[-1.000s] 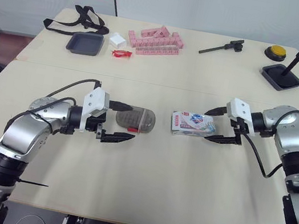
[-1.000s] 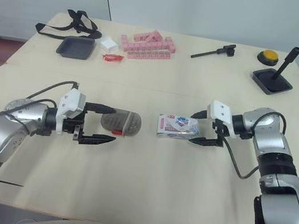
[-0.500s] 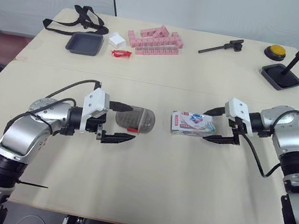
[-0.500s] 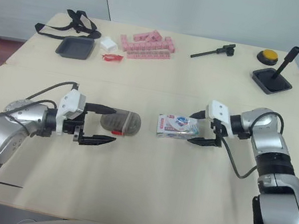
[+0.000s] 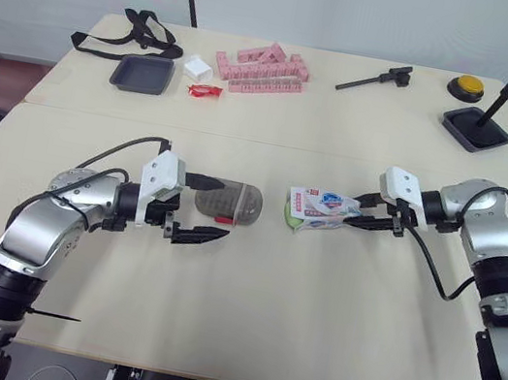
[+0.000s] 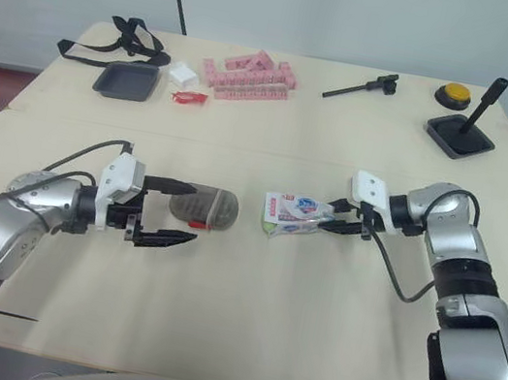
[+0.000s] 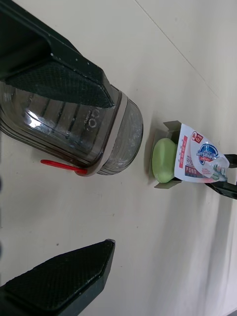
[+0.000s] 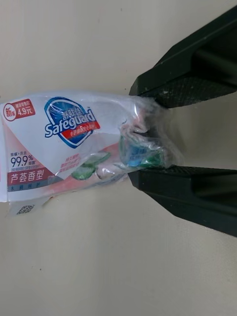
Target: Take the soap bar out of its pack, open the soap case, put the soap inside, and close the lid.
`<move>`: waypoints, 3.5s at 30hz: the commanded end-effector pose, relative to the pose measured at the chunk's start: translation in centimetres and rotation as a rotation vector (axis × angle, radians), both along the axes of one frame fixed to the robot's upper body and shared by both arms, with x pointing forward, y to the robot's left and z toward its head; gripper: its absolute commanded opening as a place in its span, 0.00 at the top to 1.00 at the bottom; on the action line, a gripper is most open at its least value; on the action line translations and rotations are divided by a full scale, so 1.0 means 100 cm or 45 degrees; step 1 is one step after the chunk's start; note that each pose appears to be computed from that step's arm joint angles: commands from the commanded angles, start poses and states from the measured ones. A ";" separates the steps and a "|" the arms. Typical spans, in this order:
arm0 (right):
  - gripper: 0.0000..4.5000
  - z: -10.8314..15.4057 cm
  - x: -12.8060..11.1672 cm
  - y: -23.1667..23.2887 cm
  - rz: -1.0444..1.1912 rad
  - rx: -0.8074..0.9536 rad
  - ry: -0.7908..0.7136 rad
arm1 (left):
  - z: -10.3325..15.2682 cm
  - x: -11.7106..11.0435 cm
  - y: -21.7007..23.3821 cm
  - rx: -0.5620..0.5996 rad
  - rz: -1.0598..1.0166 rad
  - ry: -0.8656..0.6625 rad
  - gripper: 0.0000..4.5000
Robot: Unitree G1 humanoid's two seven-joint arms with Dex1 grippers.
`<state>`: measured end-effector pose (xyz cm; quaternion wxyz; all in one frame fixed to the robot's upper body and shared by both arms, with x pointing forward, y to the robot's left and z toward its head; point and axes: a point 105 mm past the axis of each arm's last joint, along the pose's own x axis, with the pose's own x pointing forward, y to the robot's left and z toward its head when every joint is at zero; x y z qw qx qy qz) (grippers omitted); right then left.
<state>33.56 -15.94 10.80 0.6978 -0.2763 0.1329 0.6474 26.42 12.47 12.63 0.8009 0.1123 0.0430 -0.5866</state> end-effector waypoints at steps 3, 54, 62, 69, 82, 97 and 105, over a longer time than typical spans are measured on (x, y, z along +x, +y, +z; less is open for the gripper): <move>0.63 0.014 0.000 -0.003 0.012 -0.004 -0.075 | 0.009 0.000 0.002 -0.020 0.003 -0.057 0.00; 0.63 0.054 -0.027 -0.075 -0.209 -0.293 -0.212 | 0.006 0.006 0.004 0.014 -0.011 -0.053 0.00; 0.87 0.057 -0.029 -0.075 -0.214 -0.302 -0.216 | 0.005 0.006 0.003 0.011 -0.016 -0.056 0.00; 1.00 0.056 -0.030 -0.079 -0.235 -0.309 -0.215 | 0.005 0.007 0.003 0.017 -0.019 -0.059 0.00; 1.00 0.076 -0.029 -0.084 -0.320 -0.299 -0.247 | 0.005 0.007 0.003 0.011 -0.024 -0.053 0.00; 1.00 0.092 -0.050 -0.135 -0.492 -0.353 -0.188 | 0.004 0.006 0.005 0.014 -0.038 -0.041 0.00; 1.00 0.090 -0.060 -0.166 -0.641 -0.207 -0.153 | 0.006 0.006 0.004 0.000 -0.047 -0.039 0.00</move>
